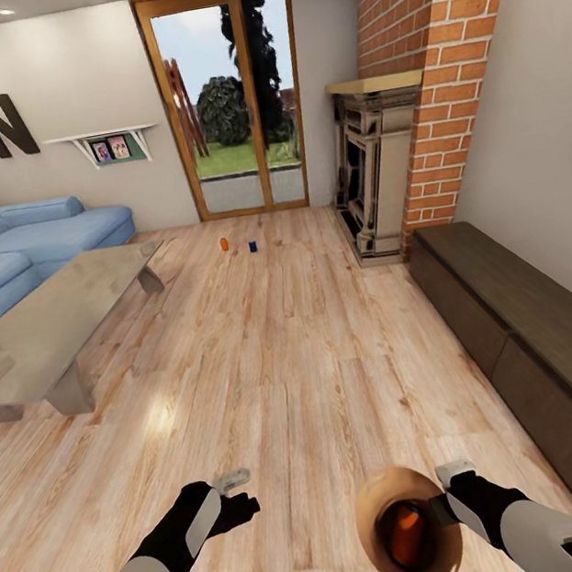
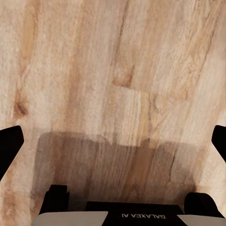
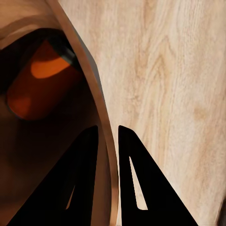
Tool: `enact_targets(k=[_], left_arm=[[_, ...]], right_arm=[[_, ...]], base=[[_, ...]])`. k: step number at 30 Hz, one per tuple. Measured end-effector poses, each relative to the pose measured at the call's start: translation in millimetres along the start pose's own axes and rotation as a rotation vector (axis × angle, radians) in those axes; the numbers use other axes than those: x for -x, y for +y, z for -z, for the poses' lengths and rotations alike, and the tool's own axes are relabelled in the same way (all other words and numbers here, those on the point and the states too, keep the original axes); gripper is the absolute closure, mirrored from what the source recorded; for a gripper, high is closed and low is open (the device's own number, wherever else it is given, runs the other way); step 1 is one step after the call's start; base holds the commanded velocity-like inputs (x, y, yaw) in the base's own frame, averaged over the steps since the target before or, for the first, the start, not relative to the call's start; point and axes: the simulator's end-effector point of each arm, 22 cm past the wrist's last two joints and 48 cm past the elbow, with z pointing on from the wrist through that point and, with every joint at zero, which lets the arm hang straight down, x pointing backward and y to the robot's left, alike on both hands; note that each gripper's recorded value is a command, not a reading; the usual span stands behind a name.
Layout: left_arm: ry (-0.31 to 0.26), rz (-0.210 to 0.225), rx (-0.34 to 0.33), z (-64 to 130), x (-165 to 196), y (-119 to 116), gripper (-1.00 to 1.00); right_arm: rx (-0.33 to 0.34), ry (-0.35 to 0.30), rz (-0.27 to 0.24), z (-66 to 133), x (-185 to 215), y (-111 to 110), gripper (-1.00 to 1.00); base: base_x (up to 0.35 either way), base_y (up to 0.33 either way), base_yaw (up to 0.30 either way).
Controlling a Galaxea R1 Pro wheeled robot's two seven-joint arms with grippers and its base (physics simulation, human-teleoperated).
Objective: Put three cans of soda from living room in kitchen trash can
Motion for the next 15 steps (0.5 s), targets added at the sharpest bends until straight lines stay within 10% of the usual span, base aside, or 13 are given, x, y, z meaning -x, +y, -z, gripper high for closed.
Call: enact_targets(k=[15], left_arm=[[-0.003,0.000,0.000,-0.3,0.0,-0.4,-1.00]], right_arm=[[0.001,0.007,0.006,-1.2,-6.3,2.7,1.00]], base=[[0.000,0.000,0.000]])
